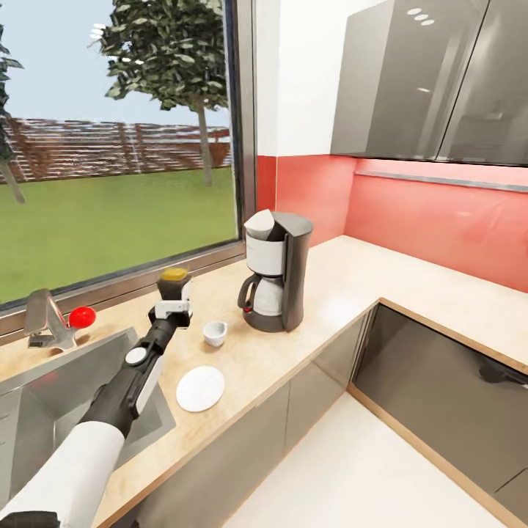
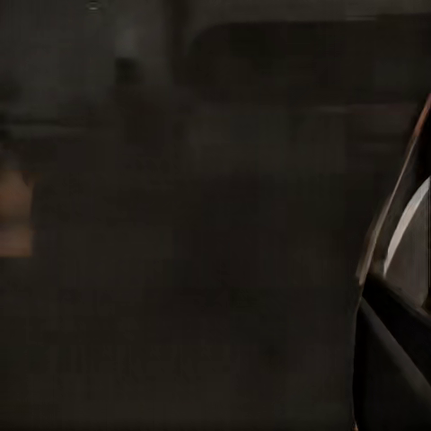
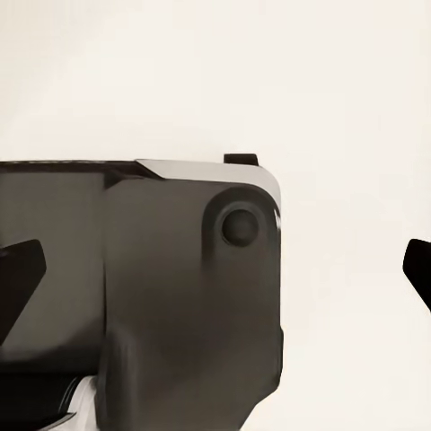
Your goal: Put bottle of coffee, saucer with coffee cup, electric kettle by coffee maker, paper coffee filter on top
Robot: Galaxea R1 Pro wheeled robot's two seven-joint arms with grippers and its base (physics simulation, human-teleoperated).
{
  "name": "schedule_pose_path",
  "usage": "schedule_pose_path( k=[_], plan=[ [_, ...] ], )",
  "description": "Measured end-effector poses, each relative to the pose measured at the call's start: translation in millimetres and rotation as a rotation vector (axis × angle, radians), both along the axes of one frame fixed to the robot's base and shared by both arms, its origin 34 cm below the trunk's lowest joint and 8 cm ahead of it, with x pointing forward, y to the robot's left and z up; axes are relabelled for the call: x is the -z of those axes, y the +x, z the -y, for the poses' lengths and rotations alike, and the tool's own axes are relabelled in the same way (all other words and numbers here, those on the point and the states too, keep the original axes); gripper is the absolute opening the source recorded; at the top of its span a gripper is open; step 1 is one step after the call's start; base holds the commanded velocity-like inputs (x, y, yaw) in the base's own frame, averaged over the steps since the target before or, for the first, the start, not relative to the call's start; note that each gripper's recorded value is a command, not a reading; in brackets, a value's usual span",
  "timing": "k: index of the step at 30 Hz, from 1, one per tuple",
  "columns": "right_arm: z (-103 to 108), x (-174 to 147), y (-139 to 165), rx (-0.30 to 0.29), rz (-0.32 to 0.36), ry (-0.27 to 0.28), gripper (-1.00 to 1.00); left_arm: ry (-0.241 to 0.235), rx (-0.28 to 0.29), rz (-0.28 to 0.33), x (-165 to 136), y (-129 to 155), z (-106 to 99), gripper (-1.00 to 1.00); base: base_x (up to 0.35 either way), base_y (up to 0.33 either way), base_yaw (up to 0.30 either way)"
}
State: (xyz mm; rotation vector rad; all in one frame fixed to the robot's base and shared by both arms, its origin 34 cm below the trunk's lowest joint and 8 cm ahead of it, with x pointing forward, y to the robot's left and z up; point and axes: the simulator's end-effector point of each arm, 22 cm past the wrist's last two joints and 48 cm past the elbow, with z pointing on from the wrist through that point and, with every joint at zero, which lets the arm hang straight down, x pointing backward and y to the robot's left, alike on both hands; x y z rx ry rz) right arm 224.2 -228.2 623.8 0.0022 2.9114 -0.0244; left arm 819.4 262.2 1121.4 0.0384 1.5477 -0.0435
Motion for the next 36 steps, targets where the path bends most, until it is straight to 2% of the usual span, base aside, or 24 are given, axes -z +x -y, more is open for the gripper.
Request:
schedule_pose_path(
  k=[2, 16, 36],
  plan=[
    [0.1, 0.1, -0.3, -0.001, 0.0, 0.0, 1.0, -0.016, -0.01, 0.01, -13.3, 9.4, 8.2, -1.0, 0.0, 0.0, 0.0],
    [-0.1, 0.1, -0.8, -0.001, -0.002, 0.0, 1.0, -0.016, -0.019, 0.011, -12.6, 8.0, 6.7, -1.0, 0.011, -0.007, 0.0],
    [-0.1, 0.1, -0.8, -0.002, -0.002, 0.0, 1.0, -0.015, -0.015, 0.007, -11.1, 7.5, 3.3, -1.0, 0.21, -0.177, 0.0]
  ],
)
